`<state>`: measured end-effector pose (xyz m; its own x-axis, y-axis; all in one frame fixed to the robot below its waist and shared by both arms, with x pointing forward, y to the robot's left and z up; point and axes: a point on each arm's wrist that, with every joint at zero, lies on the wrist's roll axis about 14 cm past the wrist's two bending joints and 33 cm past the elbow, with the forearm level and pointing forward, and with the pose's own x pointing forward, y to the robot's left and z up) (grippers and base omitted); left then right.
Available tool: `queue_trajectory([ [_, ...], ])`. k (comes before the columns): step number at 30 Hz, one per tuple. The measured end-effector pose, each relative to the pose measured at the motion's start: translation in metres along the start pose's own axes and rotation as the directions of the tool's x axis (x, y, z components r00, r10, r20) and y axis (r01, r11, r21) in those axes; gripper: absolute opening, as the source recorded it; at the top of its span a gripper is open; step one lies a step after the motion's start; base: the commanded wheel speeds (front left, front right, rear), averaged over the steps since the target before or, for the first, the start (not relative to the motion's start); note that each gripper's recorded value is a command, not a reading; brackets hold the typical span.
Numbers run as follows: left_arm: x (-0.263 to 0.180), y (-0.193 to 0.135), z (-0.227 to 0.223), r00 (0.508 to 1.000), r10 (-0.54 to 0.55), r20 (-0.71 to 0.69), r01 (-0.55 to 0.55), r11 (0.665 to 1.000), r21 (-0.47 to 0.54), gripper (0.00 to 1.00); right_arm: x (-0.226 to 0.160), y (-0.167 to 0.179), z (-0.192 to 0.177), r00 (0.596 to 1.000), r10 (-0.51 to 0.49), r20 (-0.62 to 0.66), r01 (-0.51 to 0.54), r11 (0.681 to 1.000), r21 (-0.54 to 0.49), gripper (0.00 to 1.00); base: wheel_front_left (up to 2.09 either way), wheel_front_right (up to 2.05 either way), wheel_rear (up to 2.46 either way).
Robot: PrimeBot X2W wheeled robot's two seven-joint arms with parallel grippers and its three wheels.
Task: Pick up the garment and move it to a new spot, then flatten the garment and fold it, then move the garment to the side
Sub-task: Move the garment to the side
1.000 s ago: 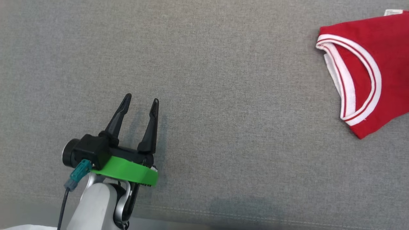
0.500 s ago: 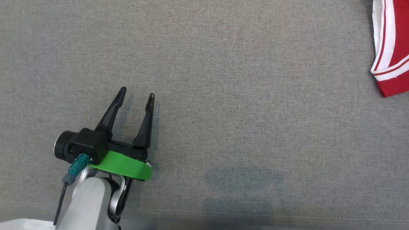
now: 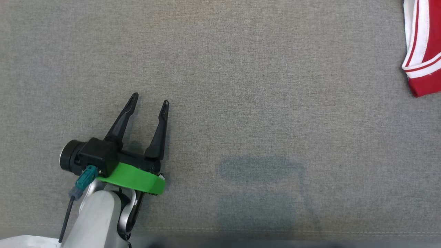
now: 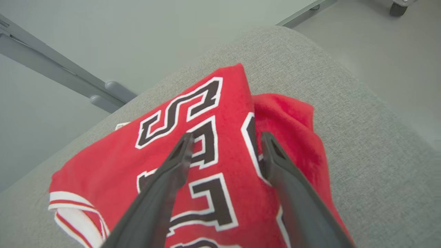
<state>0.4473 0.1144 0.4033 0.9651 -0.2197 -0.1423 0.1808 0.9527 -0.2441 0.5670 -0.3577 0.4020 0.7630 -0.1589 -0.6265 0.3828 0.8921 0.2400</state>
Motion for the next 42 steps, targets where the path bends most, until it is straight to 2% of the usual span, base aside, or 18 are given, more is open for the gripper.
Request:
queue_trajectory([
  [10,0.003,-0.003,-0.007,1.000,-0.009,-0.018,0.009,1.000,-0.008,1.00,-0.004,-0.036,-0.025,0.991,-0.112,0.067,0.117,0.989,-0.088,1.00,0.00,0.00,0.00],
  [17,0.004,-0.005,-0.002,1.000,-0.012,-0.006,0.012,1.000,-0.005,1.00,-0.012,-0.028,-0.023,0.981,-0.091,0.170,0.103,0.993,-0.062,1.00,0.00,0.00,0.00],
  [20,0.003,-0.002,0.003,1.000,-0.003,0.005,0.003,1.000,-0.001,1.00,-0.025,-0.020,0.002,0.954,-0.051,0.295,0.081,0.993,-0.089,1.00,0.00,0.00,0.00],
  [24,-0.001,0.004,0.012,0.999,0.032,0.023,-0.031,0.999,-0.009,1.00,-0.054,-0.009,0.038,0.880,0.039,0.473,0.073,0.973,-0.217,1.00,0.00,0.00,0.00],
  [27,-0.005,0.017,0.023,0.995,0.089,0.050,-0.088,0.996,-0.013,1.00,-0.074,-0.005,0.044,0.837,0.083,0.540,0.077,0.961,-0.266,1.00,0.00,0.00,0.00],
  [30,-0.010,0.031,0.038,0.985,0.149,0.087,-0.148,0.989,-0.016,1.00,-0.090,0.001,0.032,0.820,0.124,0.559,0.059,0.953,-0.298,1.00,0.00,0.00,0.00],
  [33,-0.020,0.052,0.062,0.965,0.220,0.145,-0.226,0.974,0.029,1.00,-0.108,0.017,0.000,0.813,0.191,0.550,0.011,0.940,-0.342,1.00,0.00,0.00,0.00],
  [36,-0.034,0.068,0.067,0.950,0.274,0.153,-0.282,0.959,0.038,1.00,-0.119,0.027,-0.033,0.837,0.225,0.499,-0.031,0.930,-0.367,1.00,0.00,0.00,0.00],
  [42,-0.062,0.077,0.065,0.938,0.316,0.140,-0.324,0.945,0.039,1.00,-0.146,0.046,-0.088,0.864,0.281,0.418,-0.106,0.913,-0.394,1.00,0.00,0.00,0.00],
])
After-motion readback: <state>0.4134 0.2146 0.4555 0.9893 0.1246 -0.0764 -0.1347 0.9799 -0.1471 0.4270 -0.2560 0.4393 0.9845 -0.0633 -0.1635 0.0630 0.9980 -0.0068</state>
